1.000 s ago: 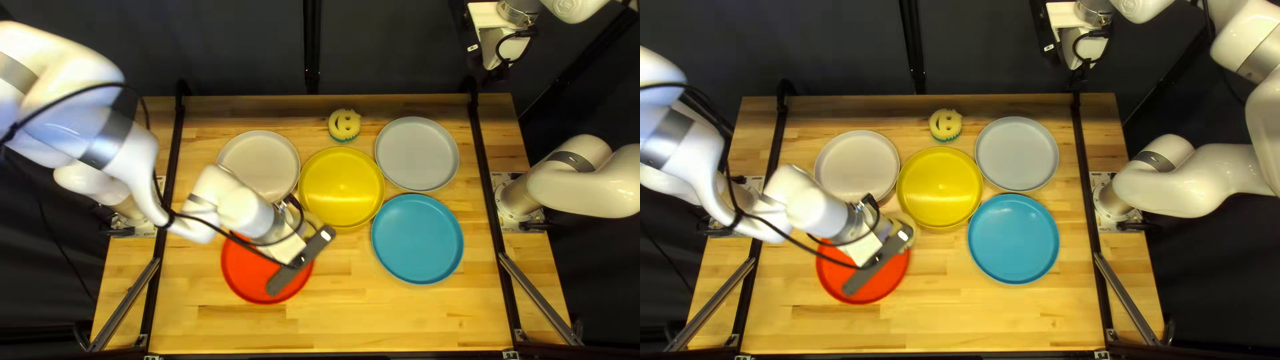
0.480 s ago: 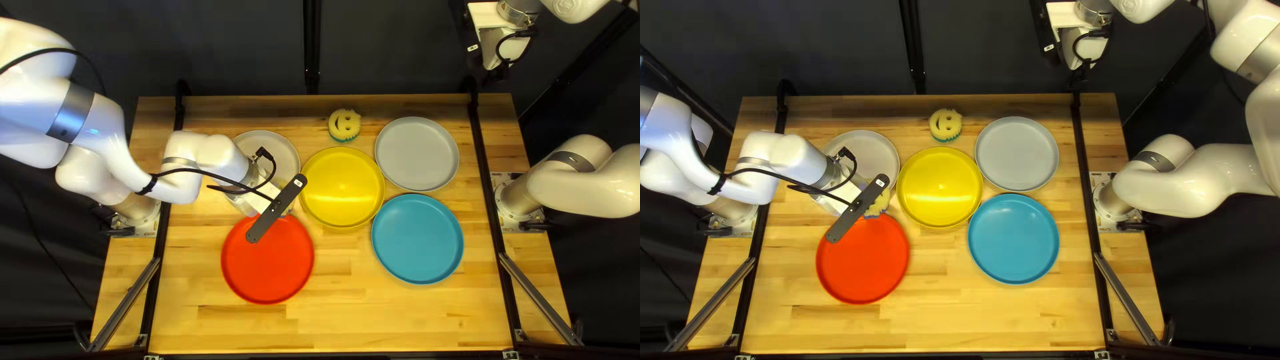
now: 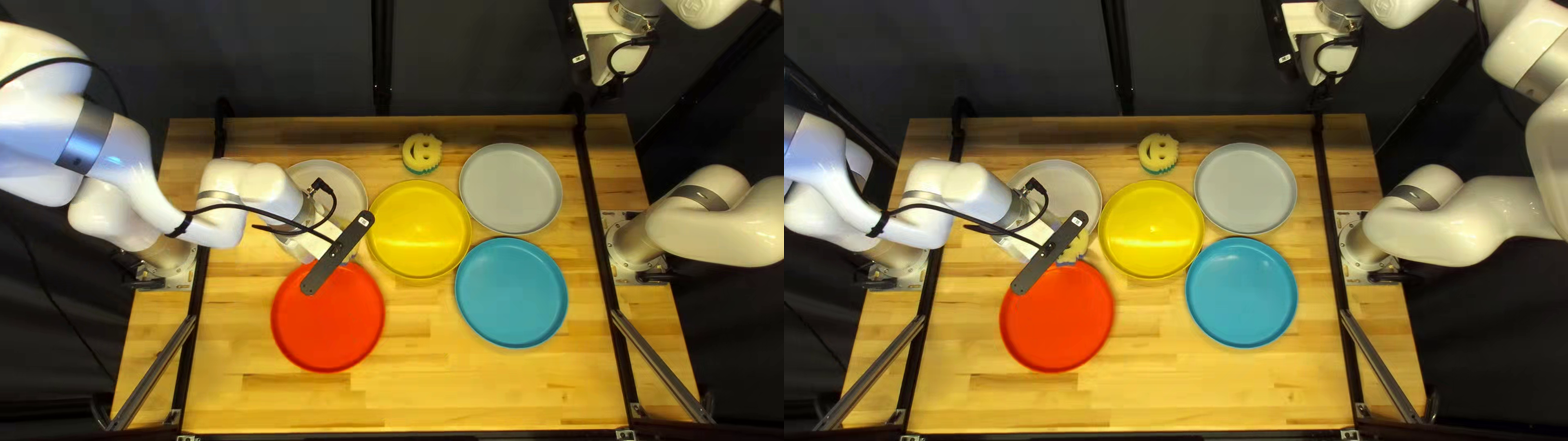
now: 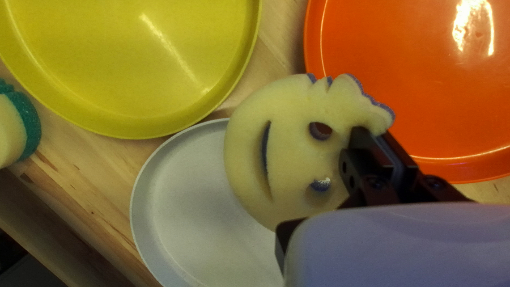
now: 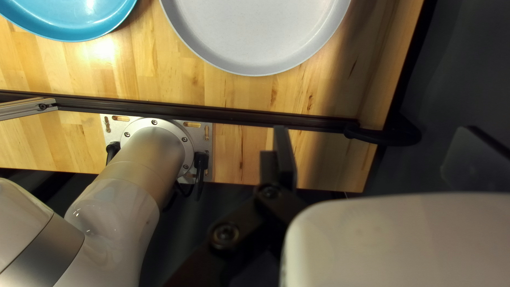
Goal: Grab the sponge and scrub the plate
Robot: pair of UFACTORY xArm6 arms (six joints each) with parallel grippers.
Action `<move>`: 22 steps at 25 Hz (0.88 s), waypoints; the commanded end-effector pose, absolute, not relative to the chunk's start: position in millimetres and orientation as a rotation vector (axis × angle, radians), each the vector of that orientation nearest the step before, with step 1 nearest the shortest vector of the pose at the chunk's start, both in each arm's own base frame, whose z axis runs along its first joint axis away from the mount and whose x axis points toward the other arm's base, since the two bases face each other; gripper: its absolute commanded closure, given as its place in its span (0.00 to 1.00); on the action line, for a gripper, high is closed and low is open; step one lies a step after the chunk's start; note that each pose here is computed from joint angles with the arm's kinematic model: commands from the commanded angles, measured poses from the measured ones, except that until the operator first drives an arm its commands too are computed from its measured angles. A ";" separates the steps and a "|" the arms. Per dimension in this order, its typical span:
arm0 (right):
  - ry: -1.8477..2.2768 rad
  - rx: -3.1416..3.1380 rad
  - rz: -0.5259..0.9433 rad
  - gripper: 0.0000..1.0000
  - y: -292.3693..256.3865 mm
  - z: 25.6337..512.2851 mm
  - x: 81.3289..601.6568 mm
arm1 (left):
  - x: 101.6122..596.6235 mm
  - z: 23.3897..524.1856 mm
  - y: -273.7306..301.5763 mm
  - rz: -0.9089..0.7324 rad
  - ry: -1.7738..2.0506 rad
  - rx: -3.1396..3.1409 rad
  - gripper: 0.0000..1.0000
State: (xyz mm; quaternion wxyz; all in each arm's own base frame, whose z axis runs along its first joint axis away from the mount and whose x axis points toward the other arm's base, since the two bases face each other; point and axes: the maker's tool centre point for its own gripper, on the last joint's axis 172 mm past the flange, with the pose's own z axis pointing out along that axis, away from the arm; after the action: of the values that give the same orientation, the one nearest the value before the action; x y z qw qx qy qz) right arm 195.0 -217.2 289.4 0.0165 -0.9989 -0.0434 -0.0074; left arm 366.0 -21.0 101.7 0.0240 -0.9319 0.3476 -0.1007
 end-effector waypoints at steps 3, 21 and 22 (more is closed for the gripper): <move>-0.135 -3.106 -0.023 0.00 -217.2 289.4 195.0 | 352.8 79.4 -5.6 -0.269 1.066 -2.895 1.00; -0.135 -3.106 -0.023 0.00 -217.2 289.4 195.0 | 357.5 48.5 17.0 -0.219 1.093 -2.922 1.00; -0.135 -3.106 -0.023 0.00 -217.2 289.4 195.0 | 350.3 48.2 19.3 -0.213 1.090 -2.928 1.00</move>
State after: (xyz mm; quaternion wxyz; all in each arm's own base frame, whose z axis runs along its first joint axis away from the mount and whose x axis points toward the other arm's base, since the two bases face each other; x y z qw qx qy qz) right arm 195.0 -217.2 289.4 0.0165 -0.9989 -0.0434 -0.0074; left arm 360.3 15.3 48.7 0.0080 -0.9341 0.3499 -0.0710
